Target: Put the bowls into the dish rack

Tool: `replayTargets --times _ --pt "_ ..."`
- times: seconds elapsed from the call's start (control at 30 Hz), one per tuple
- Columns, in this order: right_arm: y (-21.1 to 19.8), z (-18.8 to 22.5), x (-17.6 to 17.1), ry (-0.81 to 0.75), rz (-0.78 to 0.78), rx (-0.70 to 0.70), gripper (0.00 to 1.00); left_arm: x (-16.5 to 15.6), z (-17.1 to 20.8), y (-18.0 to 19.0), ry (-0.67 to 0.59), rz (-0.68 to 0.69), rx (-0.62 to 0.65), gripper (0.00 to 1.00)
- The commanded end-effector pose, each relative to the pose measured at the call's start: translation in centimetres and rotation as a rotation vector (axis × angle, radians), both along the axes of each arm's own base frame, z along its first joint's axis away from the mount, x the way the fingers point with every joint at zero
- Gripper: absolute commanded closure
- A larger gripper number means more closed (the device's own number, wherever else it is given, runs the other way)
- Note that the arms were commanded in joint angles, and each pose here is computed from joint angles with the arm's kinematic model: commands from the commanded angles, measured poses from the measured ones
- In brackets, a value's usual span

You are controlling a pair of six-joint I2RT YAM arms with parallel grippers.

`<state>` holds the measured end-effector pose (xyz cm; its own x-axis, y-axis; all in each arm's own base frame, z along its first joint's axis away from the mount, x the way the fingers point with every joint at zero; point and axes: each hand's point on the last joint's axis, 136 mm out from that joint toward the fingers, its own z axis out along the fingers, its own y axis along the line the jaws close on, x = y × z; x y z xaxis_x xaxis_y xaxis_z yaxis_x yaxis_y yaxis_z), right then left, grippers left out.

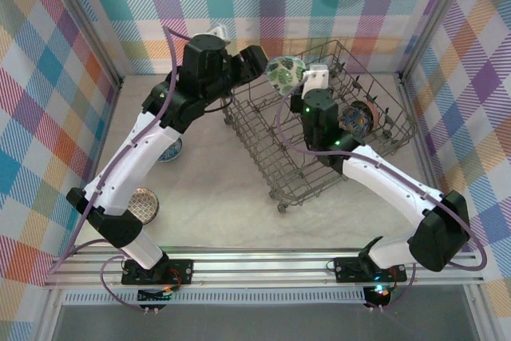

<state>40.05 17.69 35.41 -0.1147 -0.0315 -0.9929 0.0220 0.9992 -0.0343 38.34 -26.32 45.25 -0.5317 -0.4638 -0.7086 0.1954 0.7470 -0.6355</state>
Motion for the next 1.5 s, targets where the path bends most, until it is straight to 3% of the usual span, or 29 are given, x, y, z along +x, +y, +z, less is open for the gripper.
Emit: replayTargets --times 0.0,0.33,0.5,0.73,1.0,1.47 --pt "-4.3 0.7 -1.1 0.06 -0.136 -0.075 1.0 -0.5 -0.3 2.1 0.018 -0.074 0.056 0.3" --pt "-11.7 -1.3 -5.0 0.192 -0.402 -0.295 1.0 2.3 -6.3 7.0 0.126 -0.104 0.118 0.29" --pt "-13.1 -3.7 -6.2 0.289 -0.46 -0.36 1.0 2.9 -8.5 9.2 0.131 -0.091 0.142 0.29" --pt "-13.8 -6.0 -7.2 0.414 -0.496 -0.408 1.0 3.3 -11.3 10.4 0.166 -0.1 0.093 0.29" --pt "-12.6 -7.9 -5.8 0.465 -0.484 -0.454 1.0 3.5 -12.4 11.5 0.159 -0.064 0.082 0.29" --pt "-9.7 -9.0 -3.2 0.463 -0.425 -0.494 1.0 3.6 -13.4 11.9 0.18 -0.058 0.04 0.3"
